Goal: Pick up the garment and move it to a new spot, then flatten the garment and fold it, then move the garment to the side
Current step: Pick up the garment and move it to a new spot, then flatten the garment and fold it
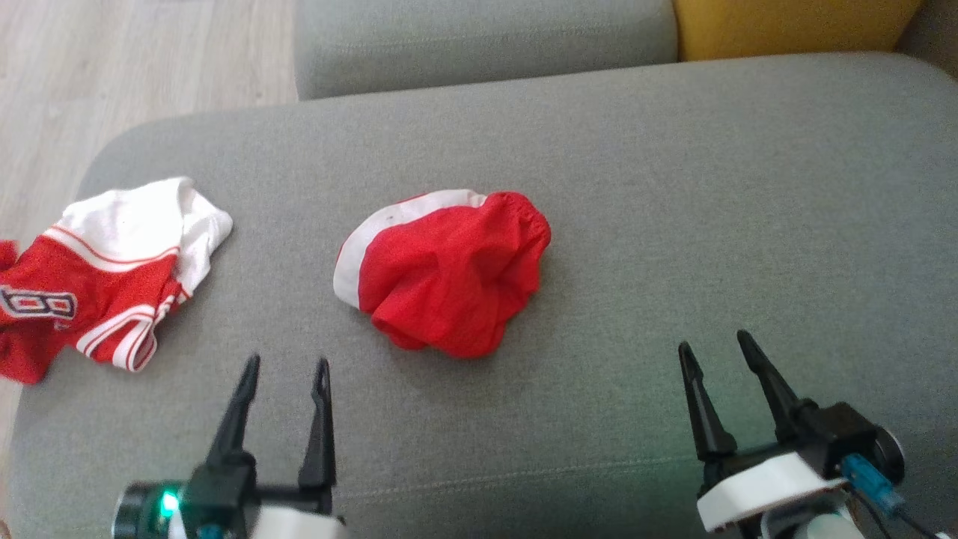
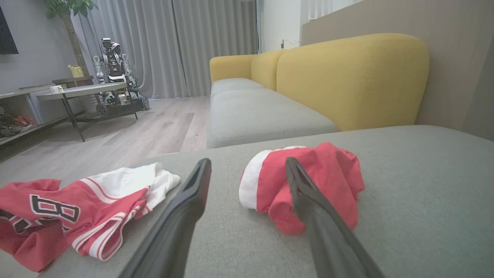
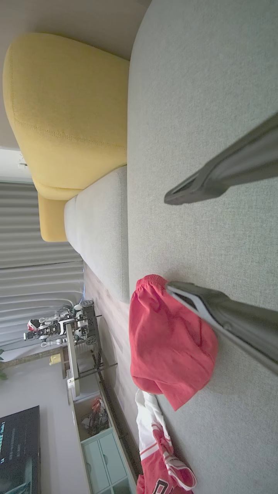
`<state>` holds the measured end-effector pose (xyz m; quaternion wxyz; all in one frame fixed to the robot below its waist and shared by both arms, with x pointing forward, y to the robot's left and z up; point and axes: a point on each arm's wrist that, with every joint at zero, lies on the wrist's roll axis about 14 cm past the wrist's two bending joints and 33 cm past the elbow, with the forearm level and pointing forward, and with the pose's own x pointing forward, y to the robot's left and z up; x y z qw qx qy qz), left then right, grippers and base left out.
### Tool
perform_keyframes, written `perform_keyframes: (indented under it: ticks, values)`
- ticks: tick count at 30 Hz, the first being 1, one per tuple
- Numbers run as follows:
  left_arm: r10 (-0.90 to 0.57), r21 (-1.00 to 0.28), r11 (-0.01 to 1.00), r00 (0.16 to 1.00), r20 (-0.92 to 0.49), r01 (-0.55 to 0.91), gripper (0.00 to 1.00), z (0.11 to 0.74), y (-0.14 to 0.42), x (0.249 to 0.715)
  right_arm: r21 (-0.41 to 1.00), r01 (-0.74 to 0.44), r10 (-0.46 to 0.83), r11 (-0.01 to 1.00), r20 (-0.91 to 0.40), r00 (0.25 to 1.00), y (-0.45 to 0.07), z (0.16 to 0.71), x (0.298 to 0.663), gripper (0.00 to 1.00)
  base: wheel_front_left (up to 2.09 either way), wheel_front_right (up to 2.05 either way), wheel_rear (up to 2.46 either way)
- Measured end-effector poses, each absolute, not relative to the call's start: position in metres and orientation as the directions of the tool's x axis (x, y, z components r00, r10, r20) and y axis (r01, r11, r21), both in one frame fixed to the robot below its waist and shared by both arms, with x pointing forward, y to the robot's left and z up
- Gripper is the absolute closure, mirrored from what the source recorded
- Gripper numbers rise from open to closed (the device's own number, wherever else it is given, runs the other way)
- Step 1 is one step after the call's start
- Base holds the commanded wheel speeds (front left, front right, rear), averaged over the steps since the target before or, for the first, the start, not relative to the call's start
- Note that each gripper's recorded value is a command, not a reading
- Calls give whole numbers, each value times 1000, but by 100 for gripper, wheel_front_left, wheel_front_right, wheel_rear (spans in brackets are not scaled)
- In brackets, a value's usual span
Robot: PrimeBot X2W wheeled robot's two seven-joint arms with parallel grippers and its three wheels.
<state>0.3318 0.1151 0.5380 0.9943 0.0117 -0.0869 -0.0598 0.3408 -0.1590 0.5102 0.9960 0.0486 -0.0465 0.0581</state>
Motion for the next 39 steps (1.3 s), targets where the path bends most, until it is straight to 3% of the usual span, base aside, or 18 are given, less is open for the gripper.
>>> perform_keyframes:
  ticks: [39]
  values:
    - [-144, 49, 989, 981, 130, 139, 0, 523, 109, 318, 94, -88, 77, 992, 116, 990, -169, 515, 327, 0, 0, 0, 0]
